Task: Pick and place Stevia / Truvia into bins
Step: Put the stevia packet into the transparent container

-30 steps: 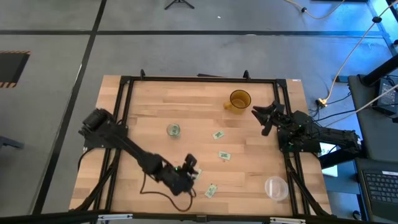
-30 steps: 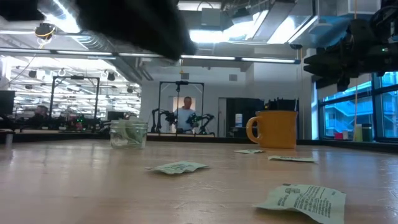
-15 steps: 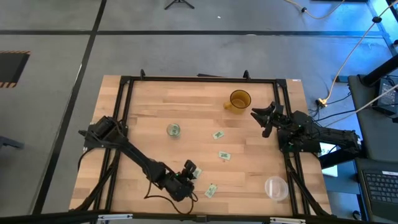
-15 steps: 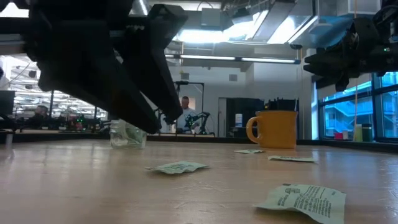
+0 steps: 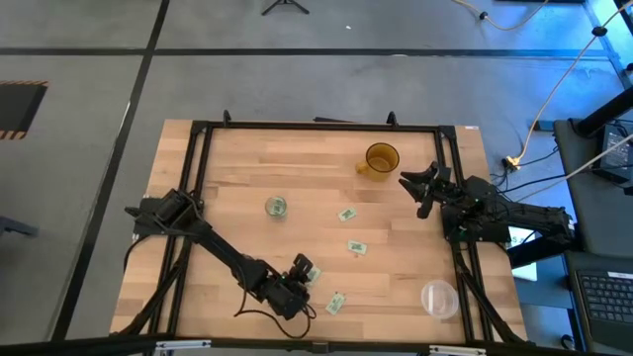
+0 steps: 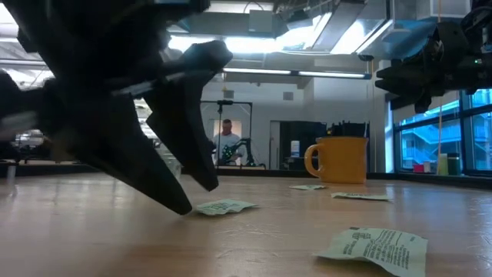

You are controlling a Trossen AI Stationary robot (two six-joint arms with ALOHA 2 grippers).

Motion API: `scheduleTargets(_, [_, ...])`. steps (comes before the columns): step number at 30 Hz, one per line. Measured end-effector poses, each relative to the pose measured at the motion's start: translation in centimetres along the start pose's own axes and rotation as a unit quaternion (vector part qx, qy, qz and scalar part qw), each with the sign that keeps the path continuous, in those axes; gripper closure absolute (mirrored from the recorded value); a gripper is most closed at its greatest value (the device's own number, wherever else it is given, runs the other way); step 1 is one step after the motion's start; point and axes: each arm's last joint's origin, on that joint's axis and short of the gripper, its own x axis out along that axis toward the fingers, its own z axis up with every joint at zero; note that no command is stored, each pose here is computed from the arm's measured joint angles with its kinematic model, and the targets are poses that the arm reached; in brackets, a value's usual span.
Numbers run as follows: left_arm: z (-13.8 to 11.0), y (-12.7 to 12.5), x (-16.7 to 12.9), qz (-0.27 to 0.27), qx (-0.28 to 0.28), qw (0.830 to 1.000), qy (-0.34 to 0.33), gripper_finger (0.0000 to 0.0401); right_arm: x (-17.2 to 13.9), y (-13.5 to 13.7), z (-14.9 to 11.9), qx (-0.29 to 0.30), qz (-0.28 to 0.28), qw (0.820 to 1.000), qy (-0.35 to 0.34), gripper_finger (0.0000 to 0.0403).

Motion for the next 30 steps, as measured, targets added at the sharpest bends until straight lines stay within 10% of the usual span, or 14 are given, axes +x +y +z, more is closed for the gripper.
scheduleTargets(30, [-1.1,0.4,2.8,-0.041,-0.044,0.998,0.027,0.0340,0.0,0.0,0.0,0.001,0.000,1.000,0.000,0.0269])
